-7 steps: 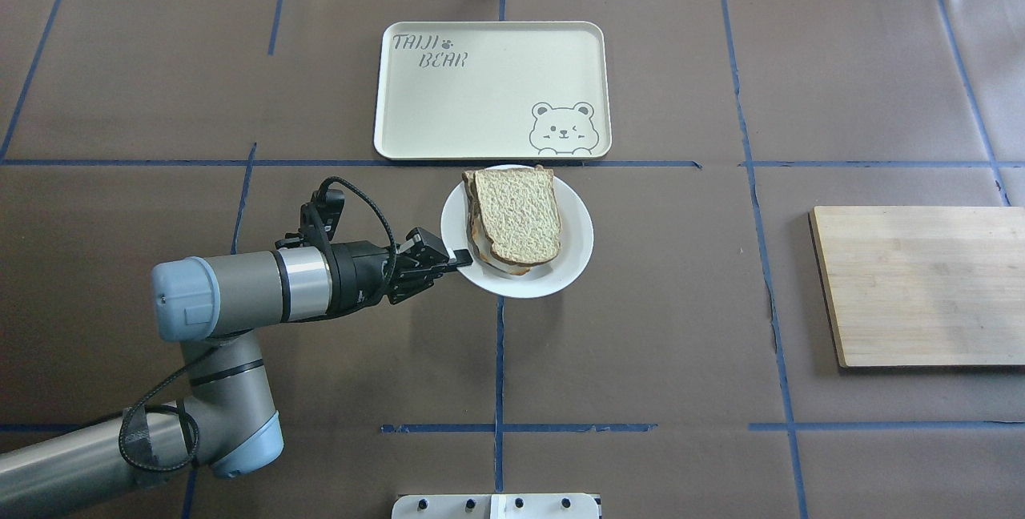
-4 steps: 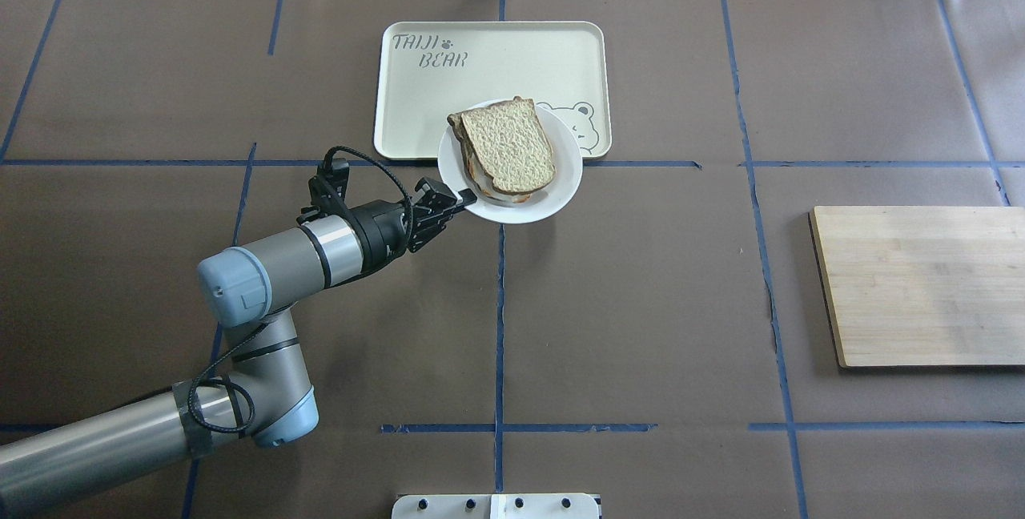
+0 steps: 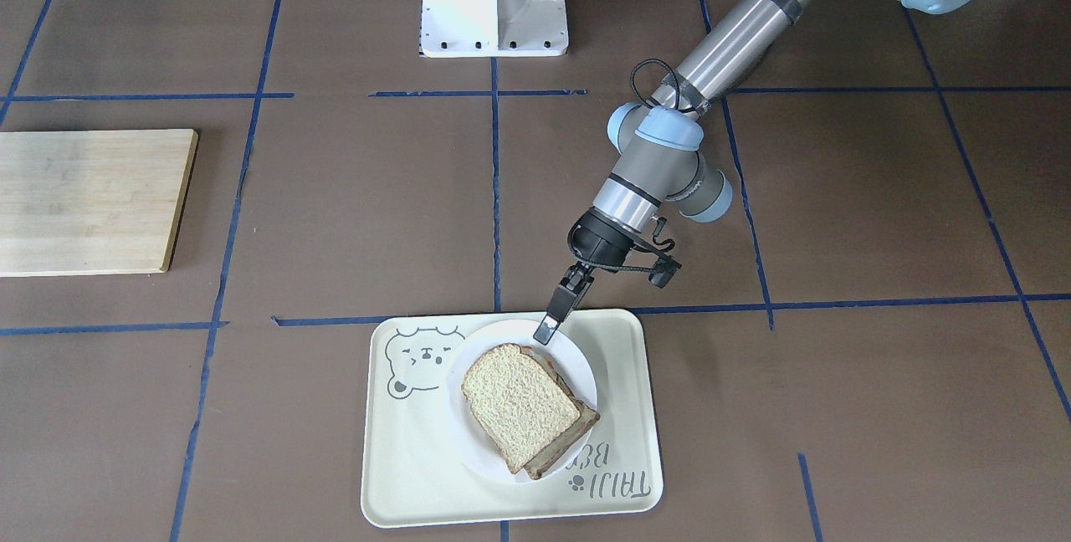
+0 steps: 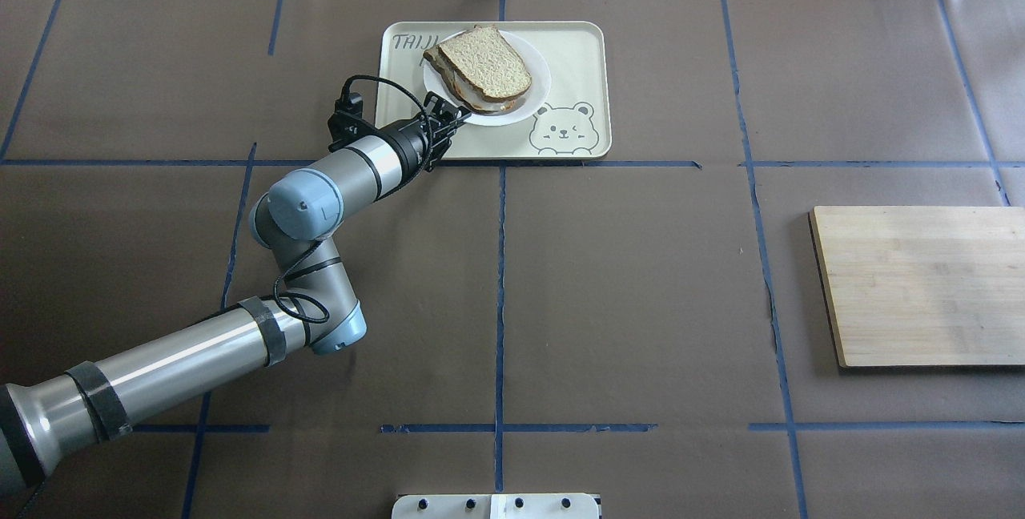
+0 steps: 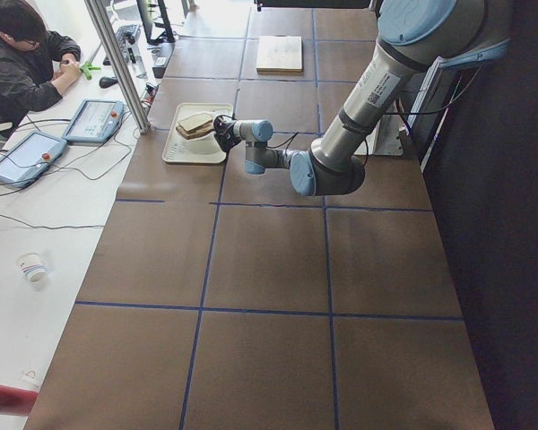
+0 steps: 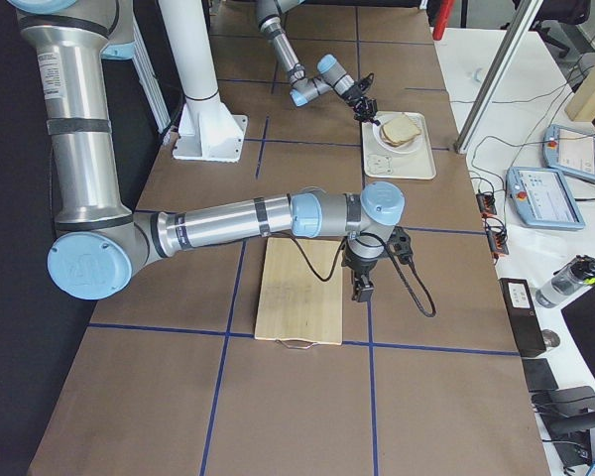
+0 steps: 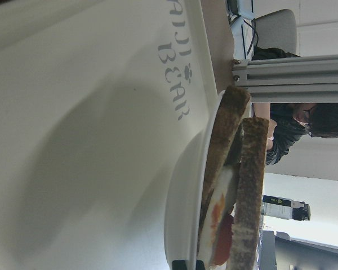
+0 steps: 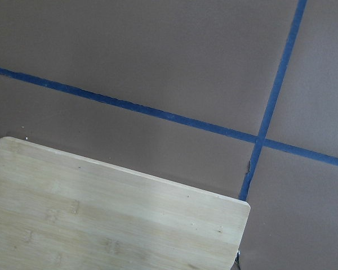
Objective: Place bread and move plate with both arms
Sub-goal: 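Slide the plate with the left gripper onto the bear tray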
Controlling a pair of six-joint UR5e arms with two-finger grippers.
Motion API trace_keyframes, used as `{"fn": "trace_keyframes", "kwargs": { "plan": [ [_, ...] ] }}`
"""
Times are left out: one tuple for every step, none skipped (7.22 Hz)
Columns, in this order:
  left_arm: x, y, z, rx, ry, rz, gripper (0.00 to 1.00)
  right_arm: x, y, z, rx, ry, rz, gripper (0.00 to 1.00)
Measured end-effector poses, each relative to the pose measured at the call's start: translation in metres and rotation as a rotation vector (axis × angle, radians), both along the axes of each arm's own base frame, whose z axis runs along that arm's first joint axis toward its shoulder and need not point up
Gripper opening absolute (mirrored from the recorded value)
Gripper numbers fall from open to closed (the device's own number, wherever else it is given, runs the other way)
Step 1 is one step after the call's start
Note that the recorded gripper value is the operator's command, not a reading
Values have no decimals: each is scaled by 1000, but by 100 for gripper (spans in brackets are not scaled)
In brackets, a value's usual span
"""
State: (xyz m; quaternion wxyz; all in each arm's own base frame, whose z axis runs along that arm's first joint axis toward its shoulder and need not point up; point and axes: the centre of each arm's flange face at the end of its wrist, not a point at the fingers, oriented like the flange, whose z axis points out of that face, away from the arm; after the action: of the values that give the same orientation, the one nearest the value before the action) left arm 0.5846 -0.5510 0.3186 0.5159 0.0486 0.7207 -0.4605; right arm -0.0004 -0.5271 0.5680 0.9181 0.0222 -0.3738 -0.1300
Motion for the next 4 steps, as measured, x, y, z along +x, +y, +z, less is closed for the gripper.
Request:
{"fn": "trace_keyframes", "kwargs": {
  "plan": [
    [-2, -4, 3, -3, -7, -3, 100, 0, 0, 0, 0, 0, 0, 100],
    [-9, -11, 7, -4, -20, 7, 100, 0, 0, 0, 0, 0, 0, 100],
    [-27, -22, 15, -15, -48, 50, 100, 0, 0, 0, 0, 0, 0, 100],
    [-59, -34, 23, -33, -98, 117, 100, 0, 0, 0, 0, 0, 0, 100]
  ]
}}
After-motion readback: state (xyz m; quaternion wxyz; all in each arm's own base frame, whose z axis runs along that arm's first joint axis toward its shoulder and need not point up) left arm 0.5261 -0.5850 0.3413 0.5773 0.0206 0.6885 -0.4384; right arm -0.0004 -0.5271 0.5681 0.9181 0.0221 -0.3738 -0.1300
